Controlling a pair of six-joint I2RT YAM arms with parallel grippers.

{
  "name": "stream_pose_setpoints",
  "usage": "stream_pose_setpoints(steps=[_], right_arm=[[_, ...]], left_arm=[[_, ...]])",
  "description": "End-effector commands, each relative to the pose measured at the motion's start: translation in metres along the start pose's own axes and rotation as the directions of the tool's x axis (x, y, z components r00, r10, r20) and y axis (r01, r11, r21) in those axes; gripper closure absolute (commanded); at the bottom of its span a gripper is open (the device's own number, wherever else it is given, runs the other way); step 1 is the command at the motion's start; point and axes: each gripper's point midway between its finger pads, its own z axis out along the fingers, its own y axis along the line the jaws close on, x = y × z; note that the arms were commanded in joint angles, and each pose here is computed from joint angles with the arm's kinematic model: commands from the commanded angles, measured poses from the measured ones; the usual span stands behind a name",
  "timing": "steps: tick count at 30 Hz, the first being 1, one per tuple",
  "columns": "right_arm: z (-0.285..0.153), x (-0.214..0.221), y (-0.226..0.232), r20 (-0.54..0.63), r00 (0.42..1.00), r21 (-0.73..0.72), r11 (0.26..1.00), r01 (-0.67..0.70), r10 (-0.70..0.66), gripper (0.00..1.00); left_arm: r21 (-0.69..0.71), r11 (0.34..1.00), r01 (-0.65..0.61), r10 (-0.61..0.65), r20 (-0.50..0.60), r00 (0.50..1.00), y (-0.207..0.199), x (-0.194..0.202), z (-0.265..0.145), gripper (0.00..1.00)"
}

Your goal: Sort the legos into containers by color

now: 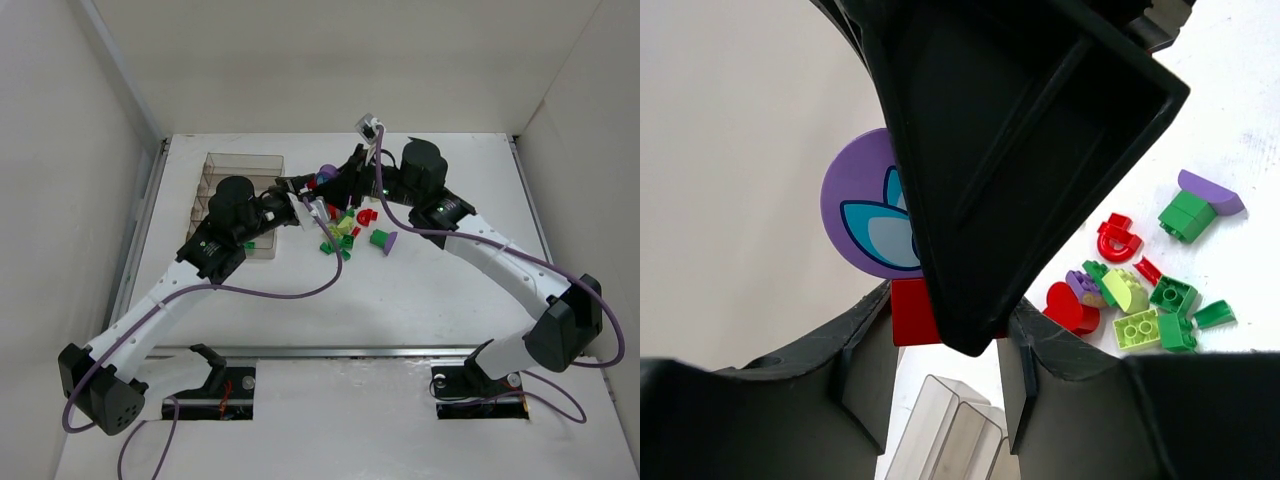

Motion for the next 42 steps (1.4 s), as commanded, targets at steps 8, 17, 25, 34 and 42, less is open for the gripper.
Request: stream_pose_setpoints(steps=[8,17,25,34,42], right_arm=[[0.002,-0.004,0.012,0.014,1.0,-0.047,0.999,0.011,-0.011,0.24],[-0.003,-0.015,0.006,0.057,0.998,0.014,0.999,0.029,-0.029,0.28],[-0.004,-0.018,0.0,0.075,0.997,0.056,0.998,0.017,-0.021,0.77],[-0.013,-0.026,-0.007,0.111,0.993,0.117,0.993,0.017,-0.03,1.0],[-0.032,-0.034,-0.026,0.12,0.993,0.133,0.991,0.004,-0.02,1.0]], left_arm=[[-0.059,0.998,-0.012,0.017,0.085,0.996,0.019,-0.031,-0.011,1.0],[-0.053,0.996,0.071,-0.068,0.06,0.996,0.008,-0.024,-0.022,1.0],[-0.023,0.996,0.082,-0.082,0.01,0.997,-0.005,-0.01,-0.024,1.0],[-0.018,0.994,0.106,-0.106,-0.055,0.993,-0.01,0.015,-0.028,1.0],[-0.028,0.992,0.123,-0.125,-0.112,0.986,-0.019,0.038,-0.037,1.0]])
